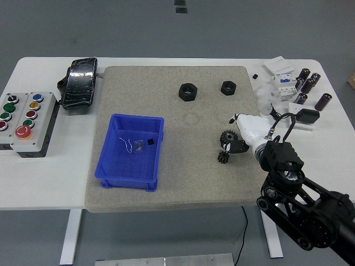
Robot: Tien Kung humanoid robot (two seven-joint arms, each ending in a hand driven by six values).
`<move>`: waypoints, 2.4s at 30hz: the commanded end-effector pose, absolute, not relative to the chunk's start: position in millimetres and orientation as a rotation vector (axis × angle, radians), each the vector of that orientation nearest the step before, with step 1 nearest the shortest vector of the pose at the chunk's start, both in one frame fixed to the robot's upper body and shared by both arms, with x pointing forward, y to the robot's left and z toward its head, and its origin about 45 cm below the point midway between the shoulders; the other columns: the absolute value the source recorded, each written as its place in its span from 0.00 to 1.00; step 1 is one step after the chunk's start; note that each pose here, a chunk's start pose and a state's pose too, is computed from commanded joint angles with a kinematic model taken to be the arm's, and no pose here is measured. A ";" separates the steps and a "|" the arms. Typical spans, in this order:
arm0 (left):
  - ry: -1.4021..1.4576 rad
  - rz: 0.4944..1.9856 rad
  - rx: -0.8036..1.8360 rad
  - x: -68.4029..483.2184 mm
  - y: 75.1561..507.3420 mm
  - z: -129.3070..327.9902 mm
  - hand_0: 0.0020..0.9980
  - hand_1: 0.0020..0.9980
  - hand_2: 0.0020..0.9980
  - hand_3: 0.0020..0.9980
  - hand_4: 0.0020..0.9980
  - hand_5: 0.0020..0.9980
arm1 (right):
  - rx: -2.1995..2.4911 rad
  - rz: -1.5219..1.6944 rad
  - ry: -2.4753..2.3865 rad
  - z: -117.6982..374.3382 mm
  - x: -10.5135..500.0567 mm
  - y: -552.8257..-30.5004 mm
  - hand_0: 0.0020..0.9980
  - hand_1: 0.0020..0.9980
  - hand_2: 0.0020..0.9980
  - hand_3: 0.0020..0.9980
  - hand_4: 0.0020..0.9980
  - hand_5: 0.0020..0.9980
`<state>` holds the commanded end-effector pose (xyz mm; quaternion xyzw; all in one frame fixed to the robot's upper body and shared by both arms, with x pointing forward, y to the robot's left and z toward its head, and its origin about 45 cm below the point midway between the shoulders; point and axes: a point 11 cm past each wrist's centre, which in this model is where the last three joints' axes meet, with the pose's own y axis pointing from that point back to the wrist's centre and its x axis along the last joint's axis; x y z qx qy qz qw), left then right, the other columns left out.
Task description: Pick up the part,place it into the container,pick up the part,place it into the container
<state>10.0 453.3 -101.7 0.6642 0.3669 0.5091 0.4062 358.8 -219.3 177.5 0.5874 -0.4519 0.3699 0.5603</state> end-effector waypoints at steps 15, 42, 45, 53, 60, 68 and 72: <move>0.922 1.283 1.674 11.4 452.8 -101.8 0.67 0.69 0.66 0.65 0.70 0.32 | 1.361 0.834 -1.034 161.5 368.2 -218.7 0.41 0.62 0.76 0.77 0.87 0.38; 0.917 1.293 1.664 12.2 453.9 -101.5 0.67 0.69 0.66 0.65 0.70 0.32 | 1.378 0.849 -1.032 151.1 371.3 -222.3 0.37 0.43 0.29 0.44 0.30 0.04; 0.918 1.292 1.665 11.5 453.8 -101.6 0.67 0.69 0.66 0.65 0.70 0.32 | 1.403 0.892 -1.058 161.0 372.5 -216.0 0.37 0.43 0.29 0.44 0.30 0.04; 0.918 1.290 1.668 11.2 453.7 -101.6 0.67 0.69 0.66 0.65 0.70 0.33 | 1.589 1.097 -1.079 204.6 369.9 -159.1 0.38 0.43 0.28 0.44 0.29 0.04; 0.911 1.289 1.670 14.3 455.2 -100.8 0.67 0.69 0.66 0.65 0.70 0.33 | 1.848 1.296 -0.989 230.3 354.2 -84.7 0.43 0.44 0.28 0.45 0.30 0.03; 0.913 1.286 1.674 14.5 455.4 -100.6 0.67 0.69 0.66 0.65 0.70 0.33 | 1.891 1.429 -0.725 215.9 337.2 -44.4 0.57 0.60 0.50 0.49 0.41 0.00; 0.916 1.285 1.677 13.4 455.5 -100.6 0.67 0.69 0.66 0.65 0.70 0.34 | 1.862 1.434 -0.648 208.5 336.5 -40.5 0.71 0.80 0.79 0.59 0.48 0.00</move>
